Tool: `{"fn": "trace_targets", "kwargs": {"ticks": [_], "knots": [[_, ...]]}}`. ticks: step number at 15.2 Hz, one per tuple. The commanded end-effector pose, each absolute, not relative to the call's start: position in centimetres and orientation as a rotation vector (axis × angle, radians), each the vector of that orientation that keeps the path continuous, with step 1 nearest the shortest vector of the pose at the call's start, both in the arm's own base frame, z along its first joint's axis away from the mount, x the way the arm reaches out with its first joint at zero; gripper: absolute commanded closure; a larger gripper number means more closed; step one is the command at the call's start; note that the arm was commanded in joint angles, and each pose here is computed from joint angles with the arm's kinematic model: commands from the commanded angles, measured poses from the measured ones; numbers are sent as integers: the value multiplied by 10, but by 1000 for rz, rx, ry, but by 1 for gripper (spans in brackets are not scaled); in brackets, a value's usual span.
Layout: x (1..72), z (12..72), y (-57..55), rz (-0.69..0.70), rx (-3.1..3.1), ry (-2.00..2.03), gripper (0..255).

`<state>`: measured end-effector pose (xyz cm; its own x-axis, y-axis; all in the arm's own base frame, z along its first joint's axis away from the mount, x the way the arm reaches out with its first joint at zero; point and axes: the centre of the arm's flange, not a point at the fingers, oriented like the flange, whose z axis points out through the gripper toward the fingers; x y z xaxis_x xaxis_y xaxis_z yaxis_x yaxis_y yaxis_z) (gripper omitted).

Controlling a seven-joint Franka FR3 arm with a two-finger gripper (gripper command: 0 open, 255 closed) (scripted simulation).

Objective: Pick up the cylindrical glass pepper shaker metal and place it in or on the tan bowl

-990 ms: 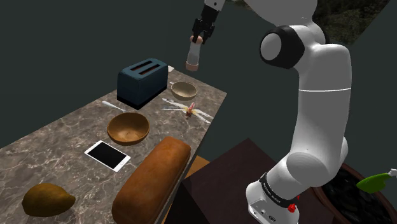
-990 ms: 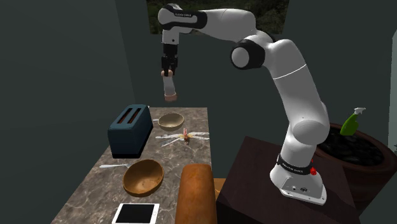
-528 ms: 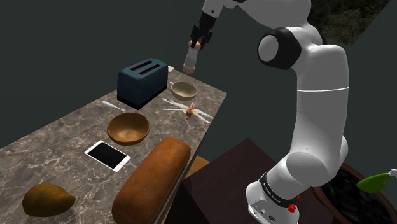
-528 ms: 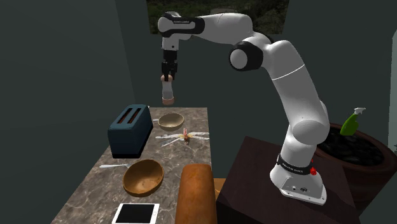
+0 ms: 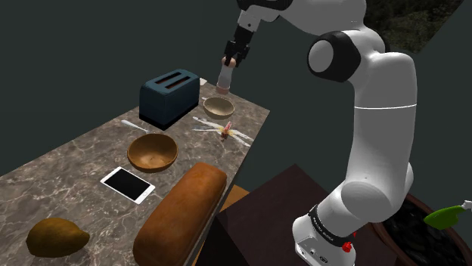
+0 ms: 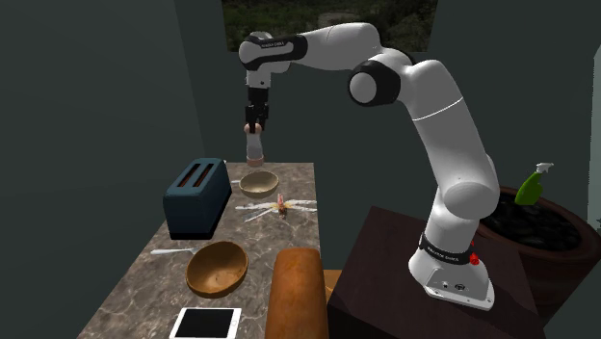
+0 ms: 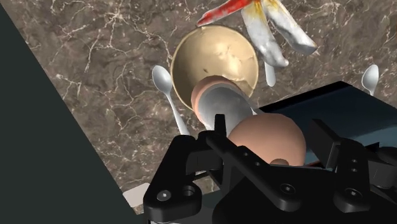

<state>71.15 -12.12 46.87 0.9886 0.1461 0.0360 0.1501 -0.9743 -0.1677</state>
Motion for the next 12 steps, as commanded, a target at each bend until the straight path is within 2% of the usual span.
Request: {"fn": "trace_targets", "kwargs": {"ticks": [1,12], "knots": [[710,458,-122,-36,-2963,-222,255],[710,401,-122,-36,-2963,-222,255]]}}
